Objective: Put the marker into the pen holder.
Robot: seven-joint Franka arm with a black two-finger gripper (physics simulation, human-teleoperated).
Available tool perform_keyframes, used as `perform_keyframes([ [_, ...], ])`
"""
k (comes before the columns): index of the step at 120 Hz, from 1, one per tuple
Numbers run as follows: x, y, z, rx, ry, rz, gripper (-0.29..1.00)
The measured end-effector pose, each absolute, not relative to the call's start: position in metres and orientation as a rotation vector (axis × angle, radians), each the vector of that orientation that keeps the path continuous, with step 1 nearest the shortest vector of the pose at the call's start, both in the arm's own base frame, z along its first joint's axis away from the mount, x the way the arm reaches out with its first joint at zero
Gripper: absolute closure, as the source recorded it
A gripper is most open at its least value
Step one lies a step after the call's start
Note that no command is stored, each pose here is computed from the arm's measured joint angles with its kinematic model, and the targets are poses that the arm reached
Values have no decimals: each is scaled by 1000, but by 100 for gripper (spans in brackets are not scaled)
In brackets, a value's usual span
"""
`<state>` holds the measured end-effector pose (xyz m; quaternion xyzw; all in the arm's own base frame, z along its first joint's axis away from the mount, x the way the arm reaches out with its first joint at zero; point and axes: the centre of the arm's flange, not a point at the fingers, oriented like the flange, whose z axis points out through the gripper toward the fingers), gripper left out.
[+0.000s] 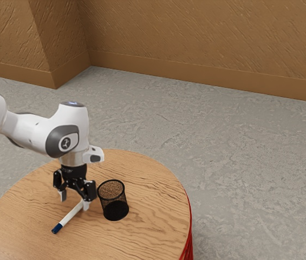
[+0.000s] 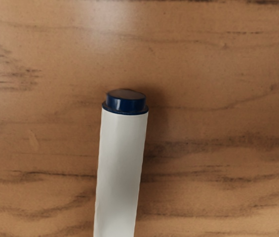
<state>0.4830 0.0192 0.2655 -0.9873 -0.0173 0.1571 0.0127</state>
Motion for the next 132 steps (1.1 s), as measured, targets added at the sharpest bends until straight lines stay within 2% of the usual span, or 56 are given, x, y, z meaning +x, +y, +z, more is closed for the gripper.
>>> perform_keyframes([
  [50, 484, 49, 238, -3114, -78, 548, 1],
  [73, 486, 49, 245, -3120, -30, 523, 32],
  [87, 486, 50, 246, -3122, -12, 519, 45],
  [105, 486, 48, 246, -3123, 9, 521, 53],
  [132, 485, 48, 241, -3128, 24, 533, 57],
])
